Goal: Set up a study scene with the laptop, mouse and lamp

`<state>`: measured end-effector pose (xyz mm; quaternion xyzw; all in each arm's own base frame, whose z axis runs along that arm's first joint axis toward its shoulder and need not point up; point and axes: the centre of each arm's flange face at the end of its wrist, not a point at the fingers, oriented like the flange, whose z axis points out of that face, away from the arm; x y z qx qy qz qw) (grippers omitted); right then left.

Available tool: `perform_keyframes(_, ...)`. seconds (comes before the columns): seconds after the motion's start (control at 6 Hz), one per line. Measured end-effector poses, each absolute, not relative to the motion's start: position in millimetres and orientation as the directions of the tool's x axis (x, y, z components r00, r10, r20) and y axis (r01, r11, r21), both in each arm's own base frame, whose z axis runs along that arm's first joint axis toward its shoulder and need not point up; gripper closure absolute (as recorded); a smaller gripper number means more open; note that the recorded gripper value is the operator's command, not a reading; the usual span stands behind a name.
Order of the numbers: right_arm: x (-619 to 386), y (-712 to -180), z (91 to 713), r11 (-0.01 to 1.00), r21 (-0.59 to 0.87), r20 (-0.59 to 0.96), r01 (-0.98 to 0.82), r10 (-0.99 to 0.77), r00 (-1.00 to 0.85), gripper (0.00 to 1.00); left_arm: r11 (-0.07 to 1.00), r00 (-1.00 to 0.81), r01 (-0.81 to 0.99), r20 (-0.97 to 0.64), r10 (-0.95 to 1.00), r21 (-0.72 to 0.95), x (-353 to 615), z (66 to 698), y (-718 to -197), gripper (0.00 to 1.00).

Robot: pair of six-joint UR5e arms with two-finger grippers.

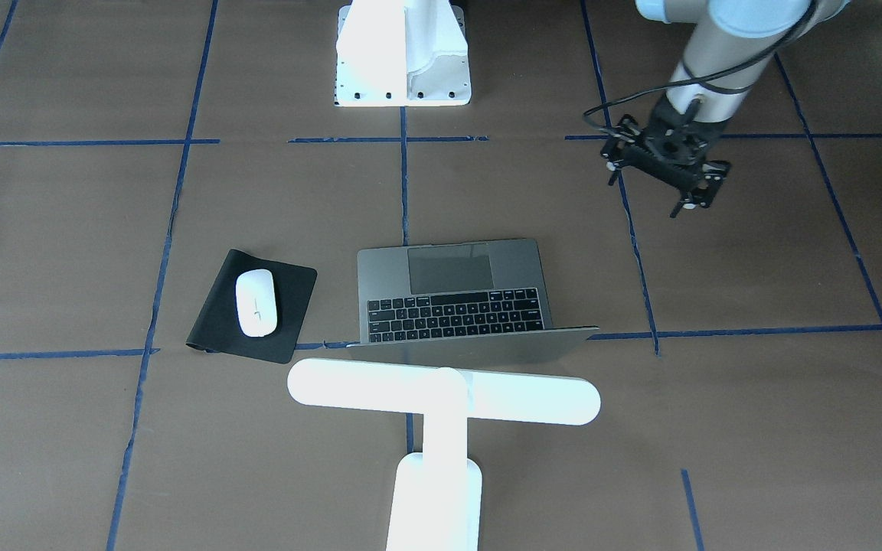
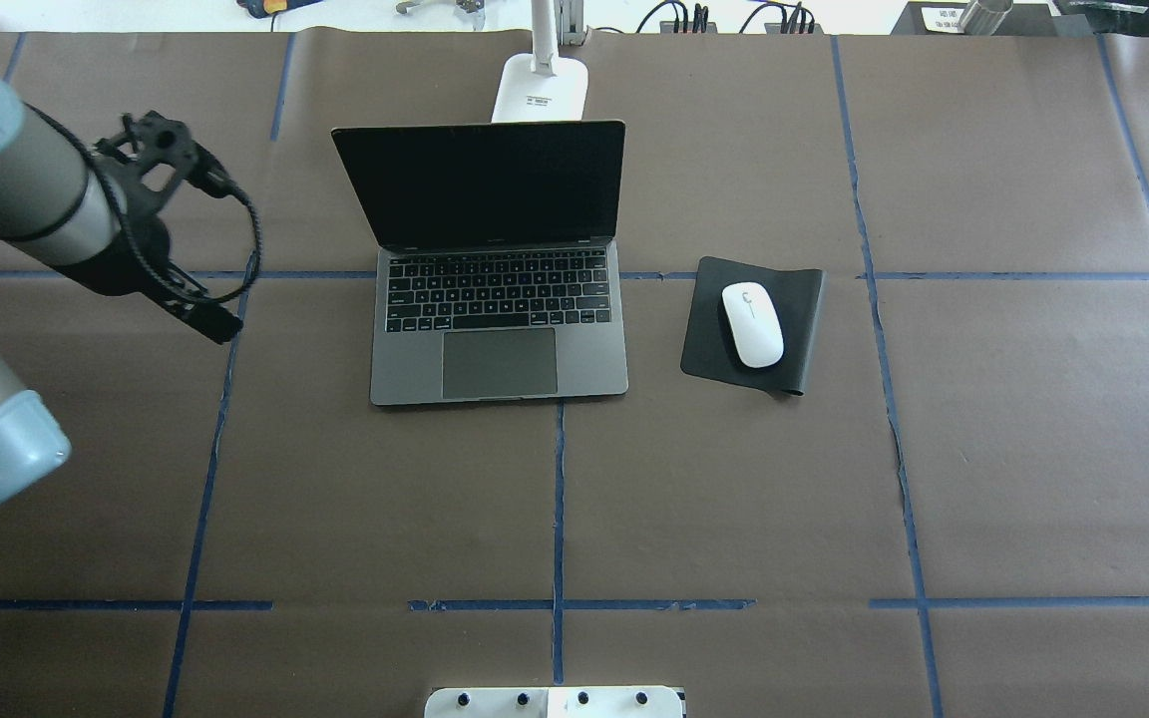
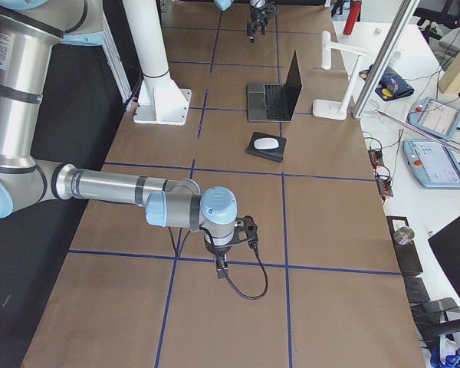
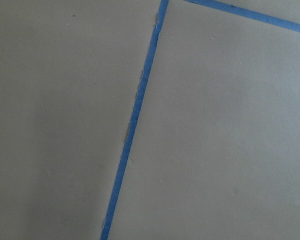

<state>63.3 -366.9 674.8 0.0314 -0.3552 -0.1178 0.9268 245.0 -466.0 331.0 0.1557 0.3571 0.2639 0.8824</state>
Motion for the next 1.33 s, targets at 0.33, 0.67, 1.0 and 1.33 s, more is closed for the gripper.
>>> perform_keyframes(0.33, 63, -371, 672, 0.974, 0.136, 0.650, 0.180, -0.225, 0.726, 0.00, 0.915, 0.640, -0.269, -0.653, 0.404, 0.301, 109, 436, -455, 0.00)
perform_keyframes(0.67, 64, -380, 666, 0.978, 0.134, 0.647, 0.160, -0.208, 0.733, 0.00, 0.983, 0.698, -0.129, -0.692, 0.184, 0.130, 22, 521, -427, 0.00)
perform_keyframes(1.0, 64, -382, 663, 0.976, 0.145, 0.645, 0.163, -0.218, 0.732, 0.00, 0.986, 0.722, -0.120, -0.672, 0.167, 0.116, -37, 590, -419, 0.00)
perform_keyframes(1.33, 63, -381, 664, 0.977, 0.138, 0.650, 0.161, -0.212, 0.730, 0.00, 0.988, 0.723, -0.124, -0.674, 0.150, 0.086, -62, 632, -406, 0.00)
